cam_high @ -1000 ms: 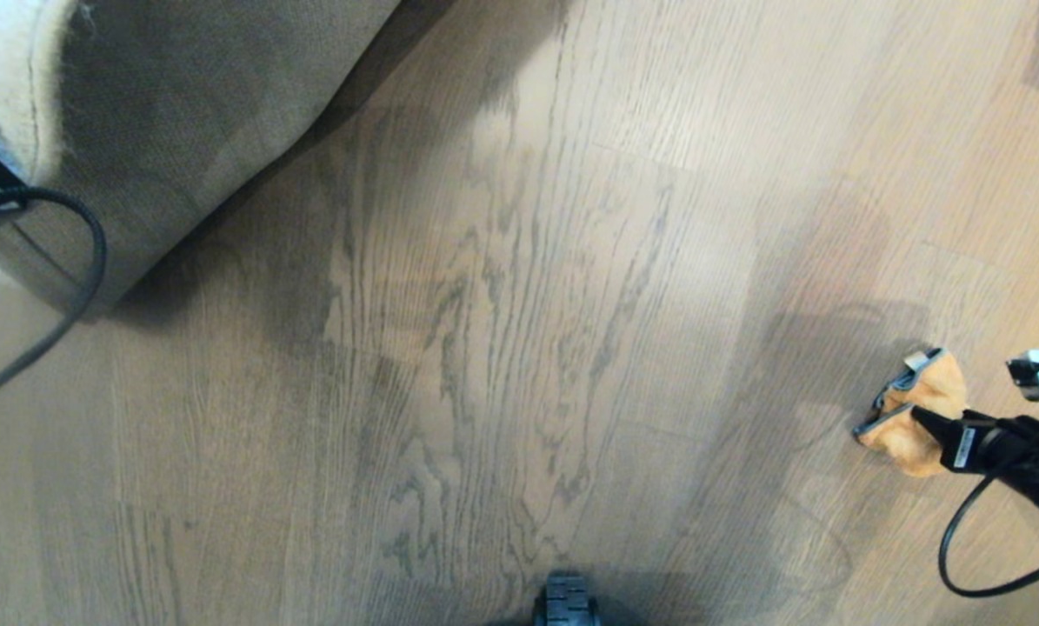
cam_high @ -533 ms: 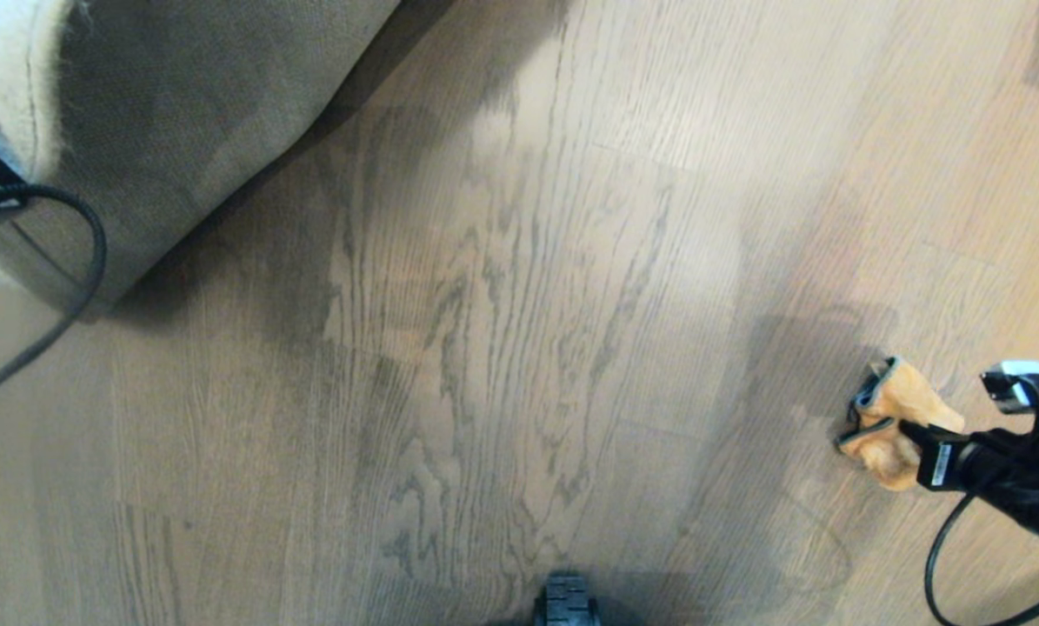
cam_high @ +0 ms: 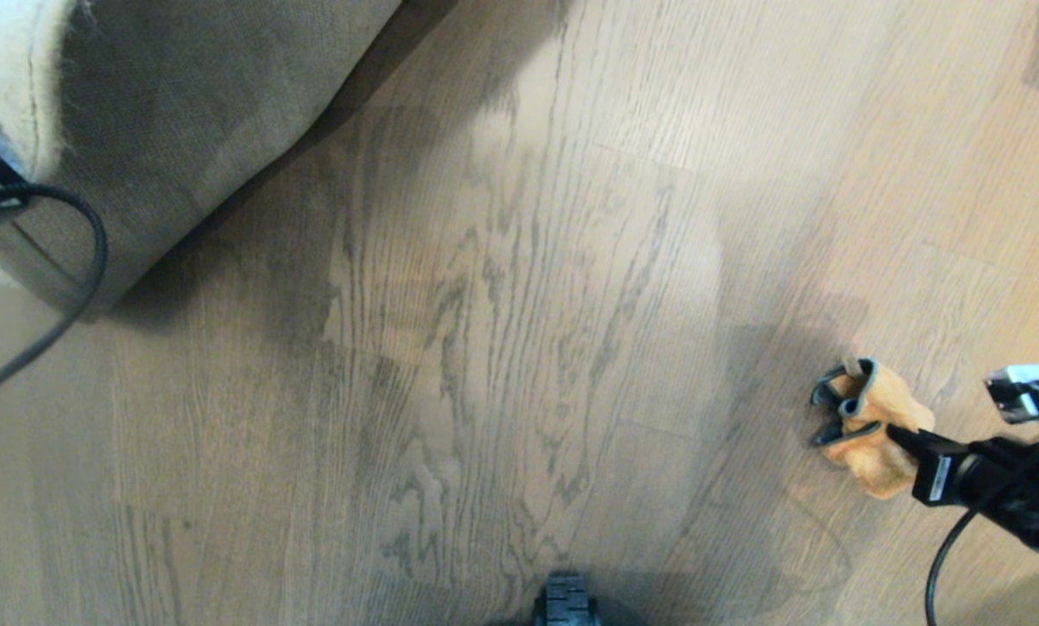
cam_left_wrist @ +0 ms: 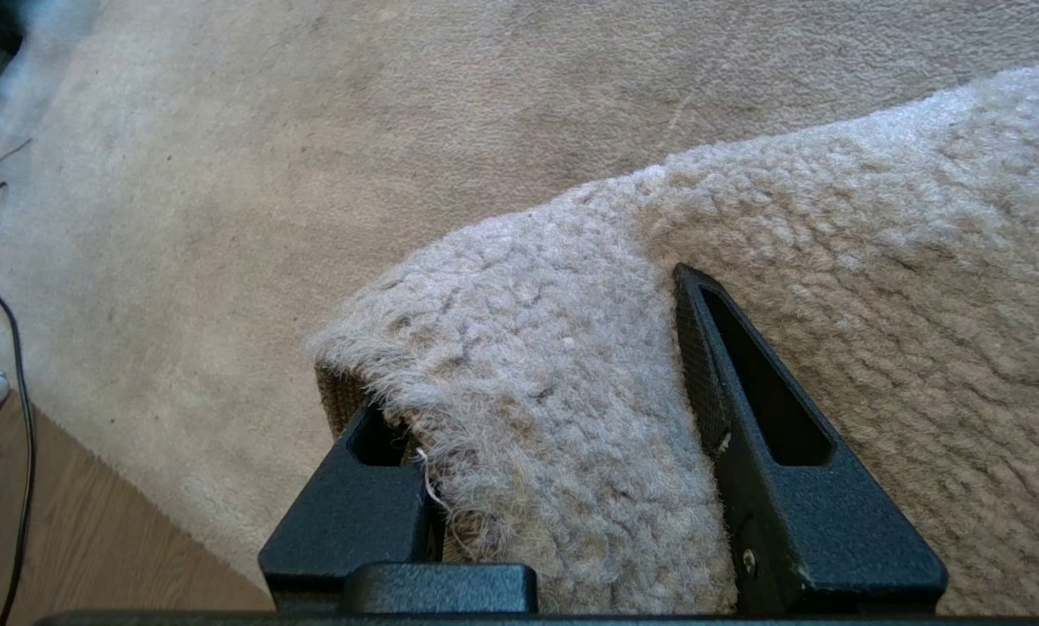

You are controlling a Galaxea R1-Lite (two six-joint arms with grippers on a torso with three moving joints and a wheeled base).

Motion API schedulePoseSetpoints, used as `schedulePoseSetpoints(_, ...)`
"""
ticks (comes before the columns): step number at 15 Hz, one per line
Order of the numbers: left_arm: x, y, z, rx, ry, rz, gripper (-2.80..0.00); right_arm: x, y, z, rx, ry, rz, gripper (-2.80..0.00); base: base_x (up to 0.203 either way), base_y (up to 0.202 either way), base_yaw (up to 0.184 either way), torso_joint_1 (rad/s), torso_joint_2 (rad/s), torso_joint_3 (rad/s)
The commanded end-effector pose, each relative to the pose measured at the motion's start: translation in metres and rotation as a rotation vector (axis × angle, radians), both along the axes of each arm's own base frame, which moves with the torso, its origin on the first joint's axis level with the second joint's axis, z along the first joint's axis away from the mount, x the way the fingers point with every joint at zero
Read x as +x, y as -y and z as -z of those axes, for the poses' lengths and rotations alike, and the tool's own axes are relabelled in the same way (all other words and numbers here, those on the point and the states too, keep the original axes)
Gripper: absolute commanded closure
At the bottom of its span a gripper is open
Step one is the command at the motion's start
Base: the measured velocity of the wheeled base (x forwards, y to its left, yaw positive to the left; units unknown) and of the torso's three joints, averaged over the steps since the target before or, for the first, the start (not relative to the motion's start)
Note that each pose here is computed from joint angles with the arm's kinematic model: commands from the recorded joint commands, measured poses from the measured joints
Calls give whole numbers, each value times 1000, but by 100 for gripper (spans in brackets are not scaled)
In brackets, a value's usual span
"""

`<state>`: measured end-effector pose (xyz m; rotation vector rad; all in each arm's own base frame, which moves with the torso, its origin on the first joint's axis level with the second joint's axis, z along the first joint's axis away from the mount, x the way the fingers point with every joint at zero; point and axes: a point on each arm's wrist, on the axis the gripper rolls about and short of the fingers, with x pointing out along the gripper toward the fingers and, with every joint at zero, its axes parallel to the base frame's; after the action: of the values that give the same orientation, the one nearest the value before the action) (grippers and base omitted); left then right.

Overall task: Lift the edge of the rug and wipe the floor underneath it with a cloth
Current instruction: Pick up the rag

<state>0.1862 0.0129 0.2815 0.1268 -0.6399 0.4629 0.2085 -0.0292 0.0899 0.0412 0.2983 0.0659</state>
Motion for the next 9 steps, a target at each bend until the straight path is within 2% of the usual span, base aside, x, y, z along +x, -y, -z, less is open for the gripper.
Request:
schedulePoseSetpoints(1, -3, 0, -3, 2, 37, -2, 0, -12, -2, -9, -7, 43, -4, 0, 0, 0, 0, 0, 0, 0)
schedulePoseSetpoints(6, -3, 0, -1, 2, 31, -3, 0, -32, -6, -23, -17, 115, -6, 0, 0, 0, 0, 0, 0, 0)
schedulePoseSetpoints(9, -3, 0, -1, 2, 32, -3, 0, -39, -7, -24, -18, 121, -6, 0, 0, 0, 0, 0, 0, 0)
